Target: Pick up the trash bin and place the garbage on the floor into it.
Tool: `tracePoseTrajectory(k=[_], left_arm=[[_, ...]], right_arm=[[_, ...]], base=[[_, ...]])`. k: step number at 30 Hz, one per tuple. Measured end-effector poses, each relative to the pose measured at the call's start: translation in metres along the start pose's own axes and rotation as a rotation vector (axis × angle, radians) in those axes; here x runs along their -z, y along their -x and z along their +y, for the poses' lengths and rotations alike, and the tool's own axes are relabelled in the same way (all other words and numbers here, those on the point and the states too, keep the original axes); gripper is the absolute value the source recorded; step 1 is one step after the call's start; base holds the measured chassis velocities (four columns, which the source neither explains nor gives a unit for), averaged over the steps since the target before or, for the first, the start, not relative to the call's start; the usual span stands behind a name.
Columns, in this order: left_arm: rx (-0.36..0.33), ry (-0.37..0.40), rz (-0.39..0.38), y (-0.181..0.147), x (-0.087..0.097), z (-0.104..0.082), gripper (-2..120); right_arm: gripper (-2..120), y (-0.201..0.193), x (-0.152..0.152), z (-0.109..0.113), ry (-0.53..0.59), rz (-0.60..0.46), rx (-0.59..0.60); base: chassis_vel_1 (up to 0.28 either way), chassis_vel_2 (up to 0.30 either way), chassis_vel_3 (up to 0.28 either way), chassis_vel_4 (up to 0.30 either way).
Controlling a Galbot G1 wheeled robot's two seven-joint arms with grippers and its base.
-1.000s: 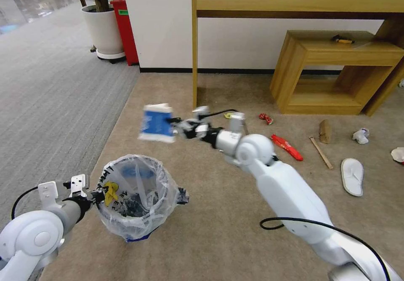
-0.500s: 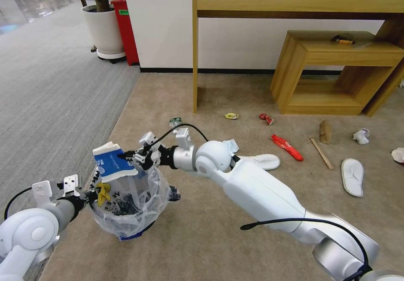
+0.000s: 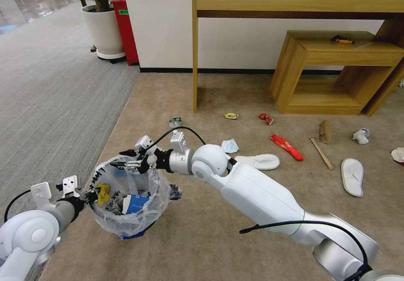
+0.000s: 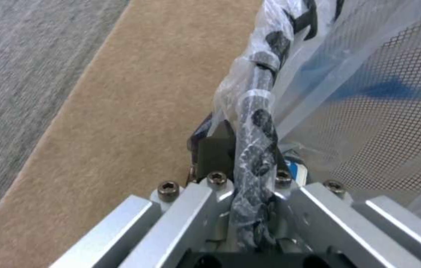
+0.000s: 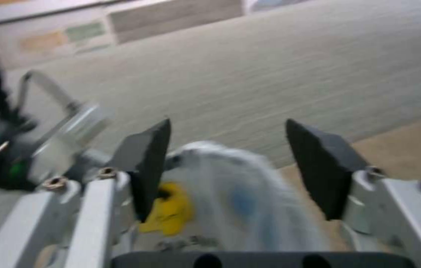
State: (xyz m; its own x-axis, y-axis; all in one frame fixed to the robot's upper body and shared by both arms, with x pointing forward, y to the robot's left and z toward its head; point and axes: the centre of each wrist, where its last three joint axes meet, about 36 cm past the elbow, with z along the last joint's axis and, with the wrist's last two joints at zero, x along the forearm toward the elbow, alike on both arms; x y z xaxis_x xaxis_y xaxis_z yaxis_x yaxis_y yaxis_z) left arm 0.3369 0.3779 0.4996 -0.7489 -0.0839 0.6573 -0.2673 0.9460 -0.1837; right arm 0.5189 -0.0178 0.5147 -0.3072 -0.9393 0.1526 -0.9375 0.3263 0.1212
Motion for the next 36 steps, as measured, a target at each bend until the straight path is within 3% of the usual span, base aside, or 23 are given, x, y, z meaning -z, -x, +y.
tracePoseTrajectory(k=[2, 4, 6, 8, 14, 16, 18, 24, 28, 36], left_arm=[[0.020, -0.025, 0.002, -0.001, -0.004, 0.007, 0], [0.022, -0.029, 0.003, -0.001, -0.005, 0.007, 0], [0.044, -0.049, 0.008, 0.000, -0.013, 0.013, 0], [0.047, -0.050, 0.008, 0.000, -0.014, 0.013, 0], [0.066, -0.075, -0.017, -0.007, -0.015, 0.025, 0], [0.072, -0.080, -0.029, -0.010, -0.012, 0.030, 0], [0.094, -0.093, -0.056, -0.017, -0.004, 0.042, 0], [0.116, -0.129, -0.087, -0.030, -0.002, 0.063, 0], [0.149, -0.117, -0.088, -0.039, -0.013, 0.078, 0], [0.154, -0.093, -0.074, -0.051, -0.026, 0.085, 0]], right_arm=[[78, -0.023, 0.000, -0.011, 0.041, -0.035, -0.096], [79, -0.027, 0.000, -0.013, 0.046, -0.040, -0.109], [92, -0.056, -0.010, -0.026, 0.067, -0.063, -0.213], [93, -0.060, -0.012, -0.027, 0.067, -0.065, -0.226], [100, -0.129, -0.043, -0.036, 0.044, -0.062, -0.423], [100, -0.146, -0.052, -0.032, 0.043, -0.056, -0.461], [100, -0.188, -0.084, -0.016, 0.075, -0.024, -0.560], [100, -0.241, -0.108, 0.008, 0.041, 0.016, -0.702], [100, -0.258, -0.127, 0.032, 0.034, 0.007, -0.823], [100, -0.272, -0.146, 0.060, 0.094, -0.047, -0.980]], base=[[0.000, 0.000, 0.000, 0.000], [0.000, 0.000, 0.000, 0.000], [0.000, 0.000, 0.000, 0.000], [0.000, 0.000, 0.000, 0.000], [0.000, 0.000, 0.000, 0.000], [0.000, 0.000, 0.000, 0.000], [0.000, 0.000, 0.000, 0.000], [0.000, 0.000, 0.000, 0.000], [0.000, 0.000, 0.000, 0.000], [0.000, 0.000, 0.000, 0.000]])
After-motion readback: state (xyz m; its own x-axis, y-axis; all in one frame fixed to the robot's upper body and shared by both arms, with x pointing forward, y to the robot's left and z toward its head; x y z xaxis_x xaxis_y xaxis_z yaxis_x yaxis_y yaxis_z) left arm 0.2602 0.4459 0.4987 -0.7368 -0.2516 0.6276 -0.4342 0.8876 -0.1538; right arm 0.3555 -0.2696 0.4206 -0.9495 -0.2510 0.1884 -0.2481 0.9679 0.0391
